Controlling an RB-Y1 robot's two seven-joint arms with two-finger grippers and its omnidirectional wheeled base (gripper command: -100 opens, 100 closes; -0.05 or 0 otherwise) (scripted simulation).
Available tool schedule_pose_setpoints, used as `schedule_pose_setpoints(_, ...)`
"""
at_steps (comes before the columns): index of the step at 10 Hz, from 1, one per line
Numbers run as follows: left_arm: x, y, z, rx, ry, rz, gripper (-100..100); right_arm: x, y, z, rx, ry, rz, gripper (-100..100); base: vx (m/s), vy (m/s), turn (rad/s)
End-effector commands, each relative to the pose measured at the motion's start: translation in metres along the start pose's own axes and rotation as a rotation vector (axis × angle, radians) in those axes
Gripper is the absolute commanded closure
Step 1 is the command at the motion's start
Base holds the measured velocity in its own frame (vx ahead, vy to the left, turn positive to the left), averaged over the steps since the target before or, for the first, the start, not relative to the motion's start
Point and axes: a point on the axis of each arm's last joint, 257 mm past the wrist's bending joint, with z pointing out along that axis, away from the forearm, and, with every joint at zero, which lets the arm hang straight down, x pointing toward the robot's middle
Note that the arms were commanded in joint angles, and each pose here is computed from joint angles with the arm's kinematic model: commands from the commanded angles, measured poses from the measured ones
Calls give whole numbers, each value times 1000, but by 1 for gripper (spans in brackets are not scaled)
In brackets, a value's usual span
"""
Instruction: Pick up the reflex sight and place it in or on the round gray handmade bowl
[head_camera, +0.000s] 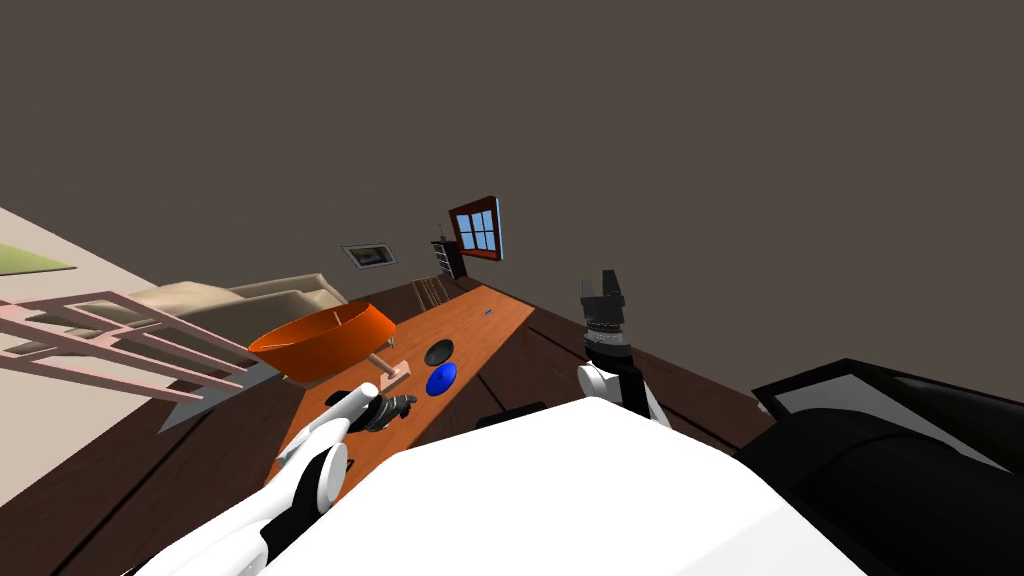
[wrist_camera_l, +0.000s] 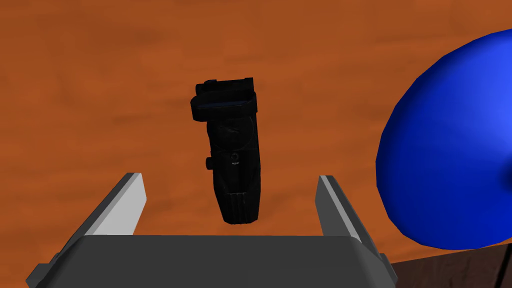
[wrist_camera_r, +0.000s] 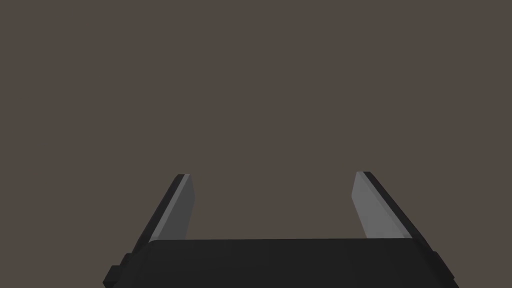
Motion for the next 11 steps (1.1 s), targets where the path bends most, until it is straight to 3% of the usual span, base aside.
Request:
schedule_pose_setpoints(1,-5,-8,5,7,5,-38,-100,0,0,0,0,0,0,0,-45,32,-219)
schedule_pose_setpoints(5,-16,-23,15,21,15,-113,-100,0,0,0,0,0,0,0,-55,46,-228)
schedule_pose_setpoints(7,-17,-23,15,21,14,-115,-100,0,0,0,0,0,0,0,-44,29,-98)
schedule_pose_setpoints(8,-17,-24,15,22,16,-117,100,0,0,0,0,0,0,0,-5,4,4)
schedule_pose_setpoints(11,-17,-24,15,21,16,-118,100,0,0,0,0,0,0,0,0,0,0)
